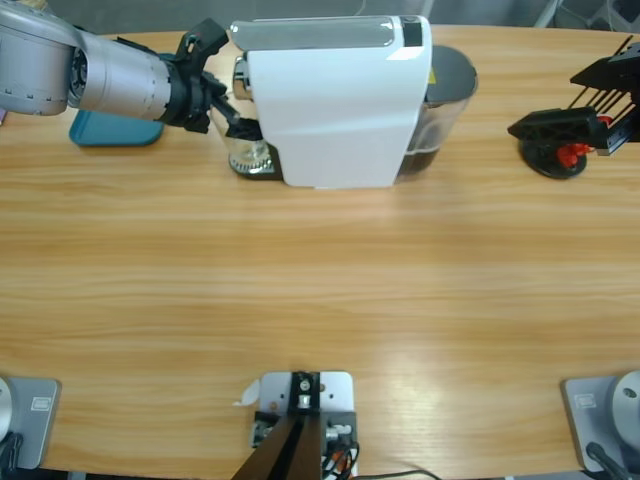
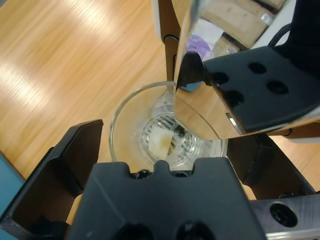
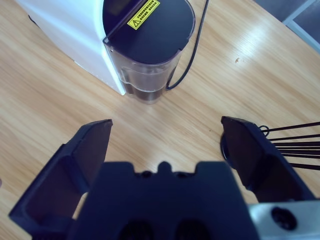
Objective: Pour coffee
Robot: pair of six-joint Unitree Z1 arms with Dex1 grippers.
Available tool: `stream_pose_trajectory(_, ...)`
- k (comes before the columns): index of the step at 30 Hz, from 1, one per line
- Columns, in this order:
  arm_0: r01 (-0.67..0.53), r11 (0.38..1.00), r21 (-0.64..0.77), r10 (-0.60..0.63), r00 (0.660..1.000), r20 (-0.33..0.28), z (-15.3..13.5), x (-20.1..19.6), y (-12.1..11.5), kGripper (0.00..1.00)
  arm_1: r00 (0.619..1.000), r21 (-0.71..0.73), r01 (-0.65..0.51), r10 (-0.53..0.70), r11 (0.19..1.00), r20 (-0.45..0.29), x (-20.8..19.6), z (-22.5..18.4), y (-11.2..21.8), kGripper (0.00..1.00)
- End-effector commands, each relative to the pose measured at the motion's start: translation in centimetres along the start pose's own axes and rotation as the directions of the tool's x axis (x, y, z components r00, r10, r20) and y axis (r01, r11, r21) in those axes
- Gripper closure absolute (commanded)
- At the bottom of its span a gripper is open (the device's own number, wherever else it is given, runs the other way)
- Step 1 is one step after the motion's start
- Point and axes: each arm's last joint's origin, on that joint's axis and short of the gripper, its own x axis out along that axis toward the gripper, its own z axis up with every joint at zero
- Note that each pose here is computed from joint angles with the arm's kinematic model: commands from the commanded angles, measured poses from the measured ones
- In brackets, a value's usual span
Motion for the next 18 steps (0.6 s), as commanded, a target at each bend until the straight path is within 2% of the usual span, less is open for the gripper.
stream_pose_trajectory(1, 0.009, 1.0, -0.029, -0.008, 0.999, 0.031, -0.1, -2.6, -0.6, 0.0, 0.999, -0.007, -0.019, 0.019, 1.0, -0.031, 0.8, -1.0, 0.1, 0.0)
stream_pose_trajectory(10, 0.032, 0.998, -0.045, -0.028, 0.997, 0.07, -0.2, -5.1, -0.9, 0.0, 0.999, -0.012, -0.022, 0.021, 1.0, -0.029, 0.7, -1.1, 0.1, 0.0)
stream_pose_trajectory(18, 0.063, 0.998, -0.028, -0.062, 0.998, 0.025, -3.3, -10.3, -2.8, 0.0, 1.0, -0.011, -0.03, 0.03, 0.999, 0.0, 0.4, -0.1, 0.1, 0.0)
